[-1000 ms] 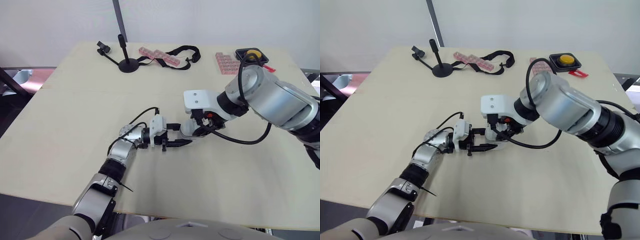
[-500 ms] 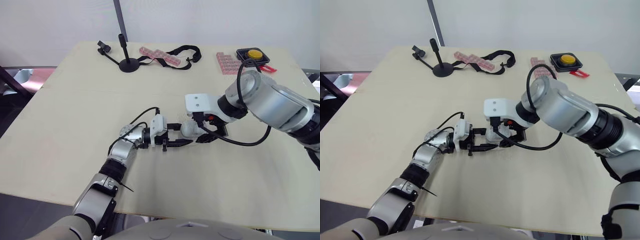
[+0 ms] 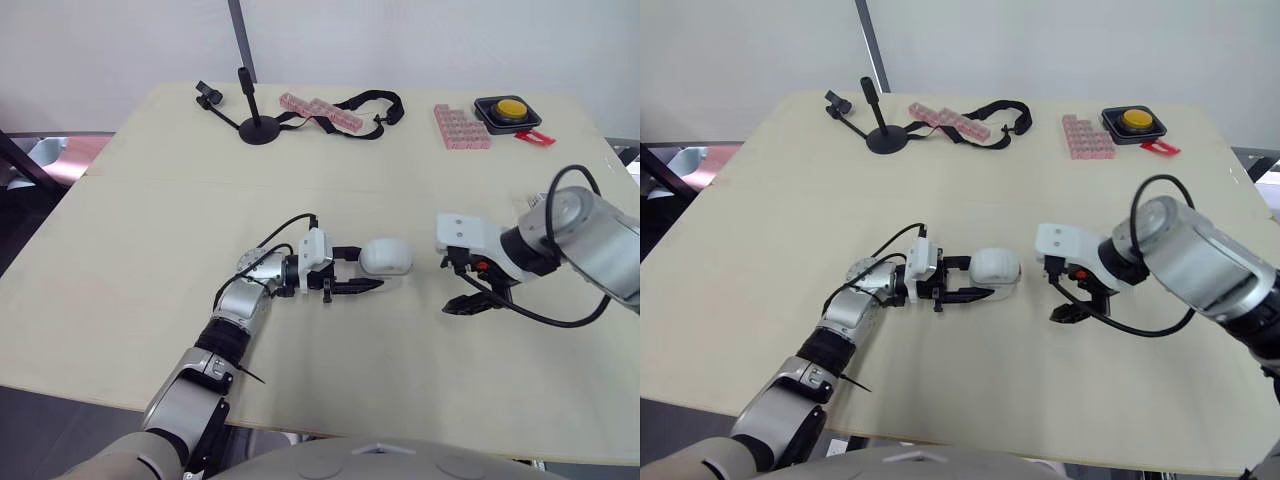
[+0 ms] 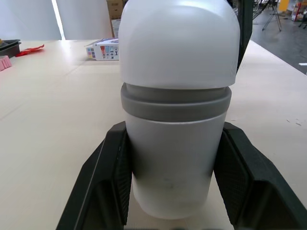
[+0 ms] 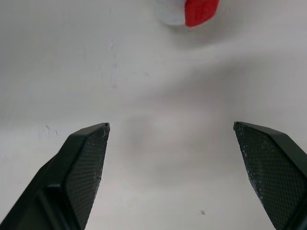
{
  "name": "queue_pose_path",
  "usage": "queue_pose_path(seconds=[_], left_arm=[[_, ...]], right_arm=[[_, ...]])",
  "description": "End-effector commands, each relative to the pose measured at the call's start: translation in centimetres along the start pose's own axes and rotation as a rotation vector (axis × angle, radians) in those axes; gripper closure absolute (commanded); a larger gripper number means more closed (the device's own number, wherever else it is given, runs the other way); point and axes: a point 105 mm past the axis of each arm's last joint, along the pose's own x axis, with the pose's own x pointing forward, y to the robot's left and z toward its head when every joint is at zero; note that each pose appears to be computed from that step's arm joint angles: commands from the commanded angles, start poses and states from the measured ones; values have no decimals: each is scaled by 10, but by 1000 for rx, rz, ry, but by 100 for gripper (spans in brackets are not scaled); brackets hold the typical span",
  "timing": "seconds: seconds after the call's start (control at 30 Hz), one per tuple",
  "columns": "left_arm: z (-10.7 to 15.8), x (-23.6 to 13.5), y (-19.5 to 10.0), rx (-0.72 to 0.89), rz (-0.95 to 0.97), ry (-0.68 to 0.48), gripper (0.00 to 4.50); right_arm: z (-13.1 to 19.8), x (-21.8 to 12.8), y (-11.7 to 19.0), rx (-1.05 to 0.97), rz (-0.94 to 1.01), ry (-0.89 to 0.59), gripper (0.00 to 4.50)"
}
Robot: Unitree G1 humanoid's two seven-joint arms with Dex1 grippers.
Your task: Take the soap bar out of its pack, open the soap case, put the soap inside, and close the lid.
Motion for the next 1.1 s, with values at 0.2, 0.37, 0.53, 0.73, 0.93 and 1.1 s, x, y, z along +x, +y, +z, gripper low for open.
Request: queue_pose_path(seconds=[0.2,0.37,0.53,0.73,0.93,1.1], left_arm=[[6,-4,0,5,-2,-14,264],[8,-5,1,4,5,-14,264],[9,-7,3,4,10,-10,264],[10,-9,3,1,10,-9,264],[13,-9,2,-11,11,-33,264],[16,-8,-1,-16,0,-52,264]], right_arm=[[-39,-2,-21,48,-148,-423,10],[-68,8,-15,85,-227,-612,10],[-84,17,-3,1,-323,-758,62],[-93,25,5,-38,-355,-813,262],[-69,1,-10,-55,-415,-942,448],[-20,-30,-15,-139,-378,-1063,448]])
